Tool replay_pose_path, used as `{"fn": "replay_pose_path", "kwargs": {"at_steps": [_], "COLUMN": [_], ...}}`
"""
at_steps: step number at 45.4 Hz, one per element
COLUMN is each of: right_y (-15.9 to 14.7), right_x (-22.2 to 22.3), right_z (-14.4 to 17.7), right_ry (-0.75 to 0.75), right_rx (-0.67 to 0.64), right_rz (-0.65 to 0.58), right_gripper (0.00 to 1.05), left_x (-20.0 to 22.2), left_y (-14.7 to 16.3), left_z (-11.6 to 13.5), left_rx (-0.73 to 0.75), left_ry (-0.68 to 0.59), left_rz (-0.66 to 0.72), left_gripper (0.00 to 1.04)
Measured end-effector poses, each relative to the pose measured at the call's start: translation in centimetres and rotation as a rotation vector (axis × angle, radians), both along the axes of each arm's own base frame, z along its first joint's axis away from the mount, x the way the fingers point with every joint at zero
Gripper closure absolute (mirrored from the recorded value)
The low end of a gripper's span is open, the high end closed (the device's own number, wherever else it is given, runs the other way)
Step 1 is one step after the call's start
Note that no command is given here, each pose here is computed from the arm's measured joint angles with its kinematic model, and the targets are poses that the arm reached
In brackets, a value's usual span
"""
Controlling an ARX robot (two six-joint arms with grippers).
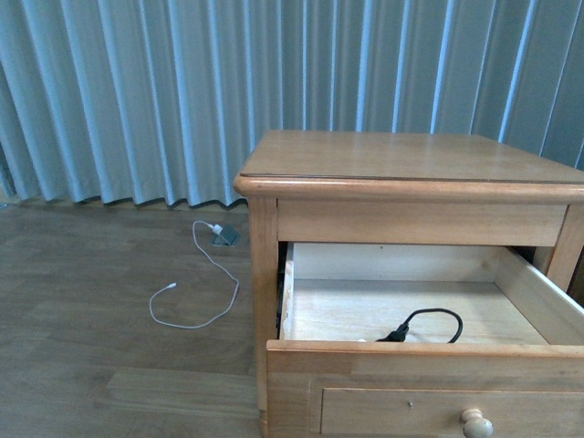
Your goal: Put charger into drawer
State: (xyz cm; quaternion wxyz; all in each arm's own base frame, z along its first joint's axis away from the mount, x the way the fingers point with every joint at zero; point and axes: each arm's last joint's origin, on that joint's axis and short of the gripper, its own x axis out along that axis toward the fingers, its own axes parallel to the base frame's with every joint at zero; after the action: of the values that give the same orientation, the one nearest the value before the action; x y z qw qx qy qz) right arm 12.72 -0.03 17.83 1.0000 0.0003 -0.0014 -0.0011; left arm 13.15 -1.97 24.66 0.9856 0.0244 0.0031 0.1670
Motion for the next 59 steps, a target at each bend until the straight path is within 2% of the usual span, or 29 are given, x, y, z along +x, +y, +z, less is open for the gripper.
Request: {"fn": "replay_pose_path", "kwargs": {"at_steps": [1, 3, 5, 8, 15, 25, 46, 50, 59], "right_y": [0.0, 0.0, 0.0, 0.0, 0.0, 0.0, 0.0, 0.0, 0.0], "right_x": [0.0, 0.0, 0.0, 0.0, 0.0, 0.0, 0.0, 0.0, 0.0], "right_z": [0.0, 0.0, 0.0, 0.0, 0.0, 0.0, 0.0, 0.0, 0.0], "right_ry": [0.000, 0.000, 0.000, 0.000, 0.000, 0.000, 0.000, 0.000, 0.000], "right_rx": [0.000, 0.000, 0.000, 0.000, 0.000, 0.000, 0.000, 0.000, 0.000], "right_rz": [0.001, 0.001, 0.001, 0.000, 0.000, 0.001, 0.001, 0.001, 0.001], "right_gripper": [0.08, 0.08, 0.08, 0.08, 0.08, 0.08, 0.08, 0.08, 0.08], "left_x": [0.0, -0.2, -0.4, -0.6, -1.0, -1.5, -2.3, -3.0, -3.4], "left_y": [0.1, 0.3, 0.5, 0.6, 1.3, 1.9, 1.9, 1.9, 1.9], "left_z": [0.0, -0.4, -1.0, -1.8, -3.4, -4.9, -6.7, -7.3, -8.0], "left_rx": [-0.004, -0.024, -0.029, -0.035, -0.042, -0.048, -0.050, -0.056, -0.050], "left_ry": [0.000, -0.006, -0.007, -0.004, 0.008, 0.000, -0.007, 0.022, -0.009], "left_rz": [-0.015, -0.172, -0.257, -0.329, -0.367, -0.337, -0.337, -0.337, -0.338], "left_gripper": [0.08, 0.18, 0.27, 0.38, 0.63, 1.01, 1.01, 1.01, 1.01]}}
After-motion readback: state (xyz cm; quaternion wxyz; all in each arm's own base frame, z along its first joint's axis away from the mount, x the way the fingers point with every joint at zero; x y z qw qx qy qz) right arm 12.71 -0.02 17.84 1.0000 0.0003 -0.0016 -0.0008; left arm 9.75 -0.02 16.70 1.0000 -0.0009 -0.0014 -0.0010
